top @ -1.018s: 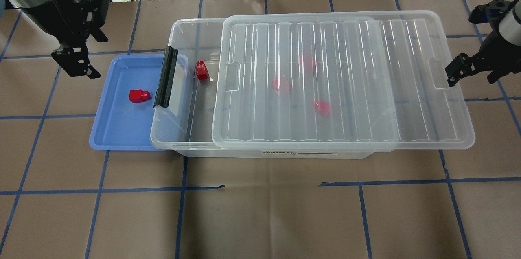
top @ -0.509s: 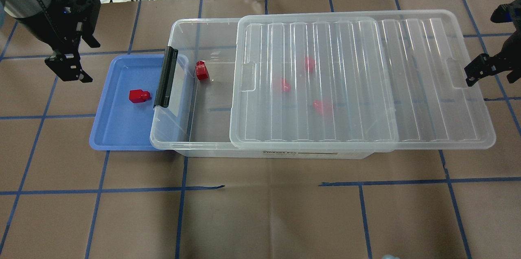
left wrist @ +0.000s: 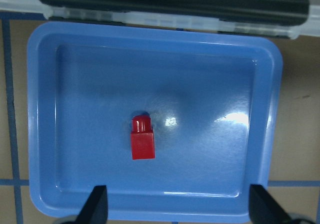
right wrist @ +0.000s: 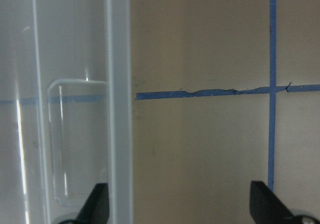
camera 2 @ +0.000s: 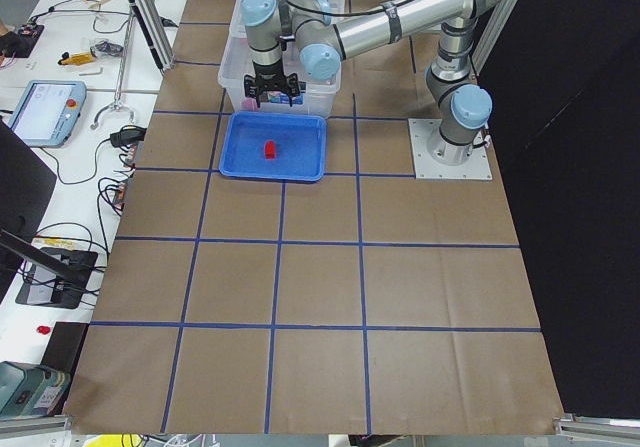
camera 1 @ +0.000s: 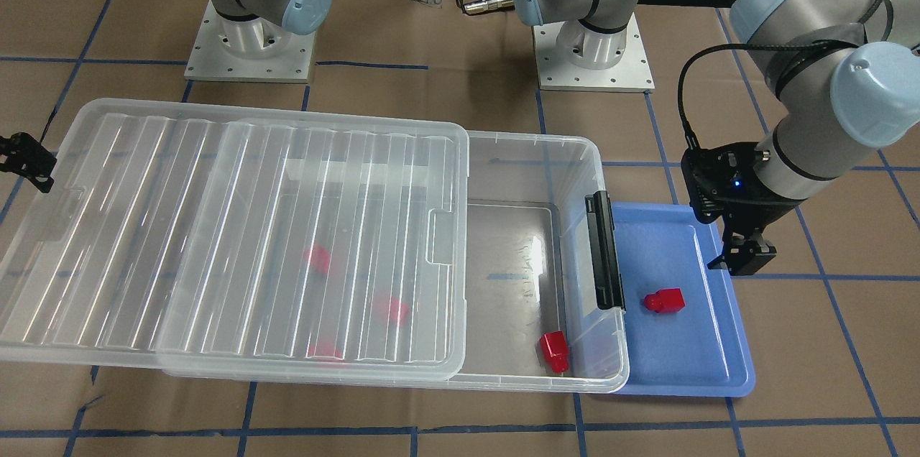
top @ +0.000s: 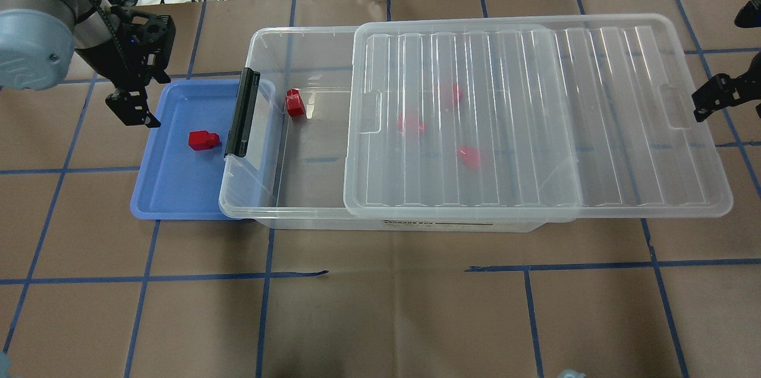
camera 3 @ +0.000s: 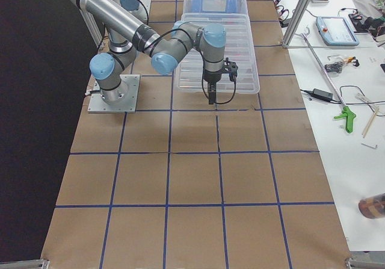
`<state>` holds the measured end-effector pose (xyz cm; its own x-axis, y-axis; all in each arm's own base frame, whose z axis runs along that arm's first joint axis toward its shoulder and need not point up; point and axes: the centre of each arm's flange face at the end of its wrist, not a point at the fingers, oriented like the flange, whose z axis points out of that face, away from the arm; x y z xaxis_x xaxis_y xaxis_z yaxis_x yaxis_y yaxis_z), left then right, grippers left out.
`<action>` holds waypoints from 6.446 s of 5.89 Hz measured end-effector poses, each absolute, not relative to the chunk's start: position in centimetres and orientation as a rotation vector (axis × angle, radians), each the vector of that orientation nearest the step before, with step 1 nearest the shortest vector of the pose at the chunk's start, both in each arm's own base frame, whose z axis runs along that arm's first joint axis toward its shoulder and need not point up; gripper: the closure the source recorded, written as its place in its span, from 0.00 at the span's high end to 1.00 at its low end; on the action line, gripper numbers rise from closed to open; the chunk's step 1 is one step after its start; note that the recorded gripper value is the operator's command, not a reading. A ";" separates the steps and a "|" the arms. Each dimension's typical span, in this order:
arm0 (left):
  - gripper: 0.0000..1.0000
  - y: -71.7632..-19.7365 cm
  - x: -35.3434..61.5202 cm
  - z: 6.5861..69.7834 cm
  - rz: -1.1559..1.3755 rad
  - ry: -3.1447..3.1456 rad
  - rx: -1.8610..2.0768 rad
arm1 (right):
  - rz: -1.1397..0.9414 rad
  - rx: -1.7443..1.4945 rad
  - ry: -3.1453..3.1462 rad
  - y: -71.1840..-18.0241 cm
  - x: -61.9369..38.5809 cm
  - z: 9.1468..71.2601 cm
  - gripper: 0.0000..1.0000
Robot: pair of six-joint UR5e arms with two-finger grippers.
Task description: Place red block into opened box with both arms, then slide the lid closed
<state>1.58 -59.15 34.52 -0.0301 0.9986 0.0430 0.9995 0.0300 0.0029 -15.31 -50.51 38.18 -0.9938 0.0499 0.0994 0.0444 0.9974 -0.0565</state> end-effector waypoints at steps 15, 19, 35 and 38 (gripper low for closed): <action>0.10 -58.6 -1.5 30.8 -0.048 -2.180 -2.302 | 0.076 -0.232 -3.118 -51.7 15.5 52.1 1.00; 0.10 -53.9 -10.9 37.4 0.002 -2.230 -2.254 | 0.073 -0.233 -3.118 -51.6 15.5 52.0 1.00; 0.97 -55.2 -20.5 35.9 0.045 -2.296 -2.154 | 0.067 -0.243 -3.116 -51.9 14.8 51.8 1.00; 0.97 -55.0 -20.1 44.3 0.082 -2.602 -1.792 | 0.049 -0.207 -3.109 -54.0 3.3 51.2 1.00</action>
